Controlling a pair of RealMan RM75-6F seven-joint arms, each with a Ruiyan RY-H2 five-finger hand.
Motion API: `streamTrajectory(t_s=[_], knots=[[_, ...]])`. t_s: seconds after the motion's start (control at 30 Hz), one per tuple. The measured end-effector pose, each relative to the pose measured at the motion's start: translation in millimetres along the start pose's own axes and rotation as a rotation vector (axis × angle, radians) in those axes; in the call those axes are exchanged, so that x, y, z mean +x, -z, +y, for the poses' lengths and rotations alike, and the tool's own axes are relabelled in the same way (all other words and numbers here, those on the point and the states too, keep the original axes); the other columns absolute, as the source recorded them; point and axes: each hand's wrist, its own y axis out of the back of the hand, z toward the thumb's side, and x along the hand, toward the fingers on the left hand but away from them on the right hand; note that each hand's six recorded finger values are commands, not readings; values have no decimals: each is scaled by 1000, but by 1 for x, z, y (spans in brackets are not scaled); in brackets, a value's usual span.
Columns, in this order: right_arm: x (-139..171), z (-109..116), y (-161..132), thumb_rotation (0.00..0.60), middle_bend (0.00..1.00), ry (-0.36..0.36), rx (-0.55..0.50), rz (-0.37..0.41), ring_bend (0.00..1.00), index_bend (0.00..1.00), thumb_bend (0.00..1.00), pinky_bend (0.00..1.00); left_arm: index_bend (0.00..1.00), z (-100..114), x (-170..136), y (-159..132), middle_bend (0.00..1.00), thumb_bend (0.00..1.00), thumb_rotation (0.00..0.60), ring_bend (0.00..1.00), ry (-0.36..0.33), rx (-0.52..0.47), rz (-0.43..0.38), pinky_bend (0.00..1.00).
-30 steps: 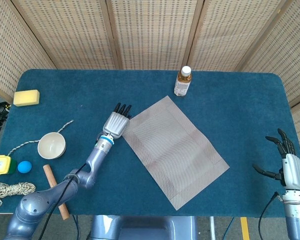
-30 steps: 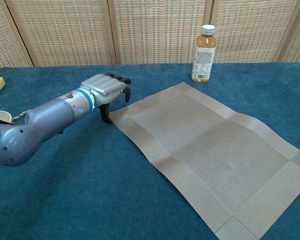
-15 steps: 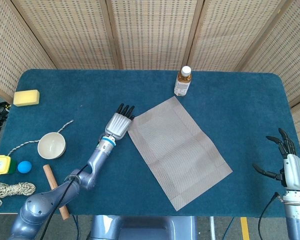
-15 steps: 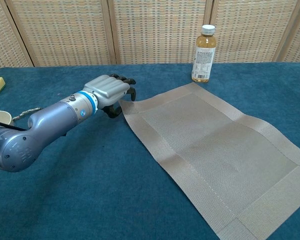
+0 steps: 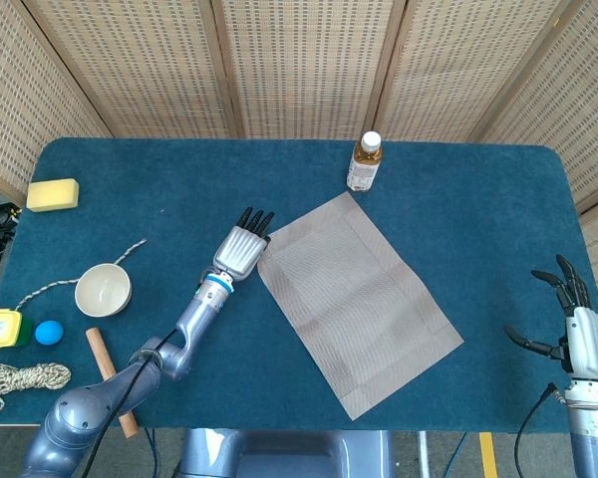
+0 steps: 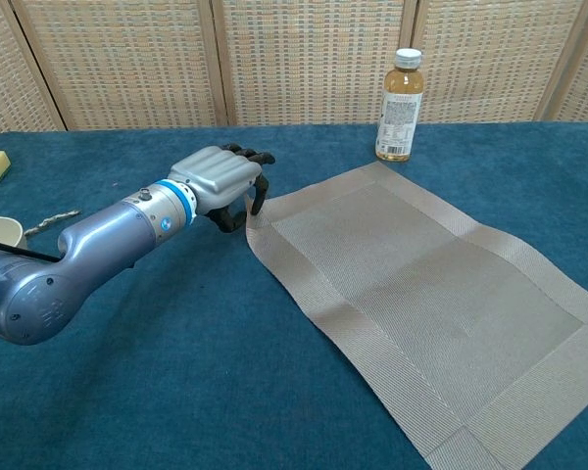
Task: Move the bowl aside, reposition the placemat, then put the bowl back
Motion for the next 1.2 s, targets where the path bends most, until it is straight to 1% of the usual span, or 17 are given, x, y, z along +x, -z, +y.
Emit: streamTrajectory(t_s=[0.27,0.4,0.5,0.9,1.2], knots=[[0,-1,-1,600,0,-4,-6,4,0,240,212,0,604,-2,0,1,0,503,600,0,2,5,1,0],[1,-1,-1,600,0,-9,-10,6,0,240,211,0,672,-3,-1,2,0,506,600,0,2,4,3,0],[1,-2,-2,600,0,-13,-12,7,0,240,212,0,698,-2,-2,5,0,517,600,0,-3,4,5,0],[4,-2,-7,600,0,-14,-21,27,0,240,212,0,728,-3,-18,18,0,524,600,0,-19,-3,0,0],[10,-3,-16,600,0,-22,-33,50,0,239,212,0,728,-4,-53,19,0,527,600,0,6,-9,-54,0]])
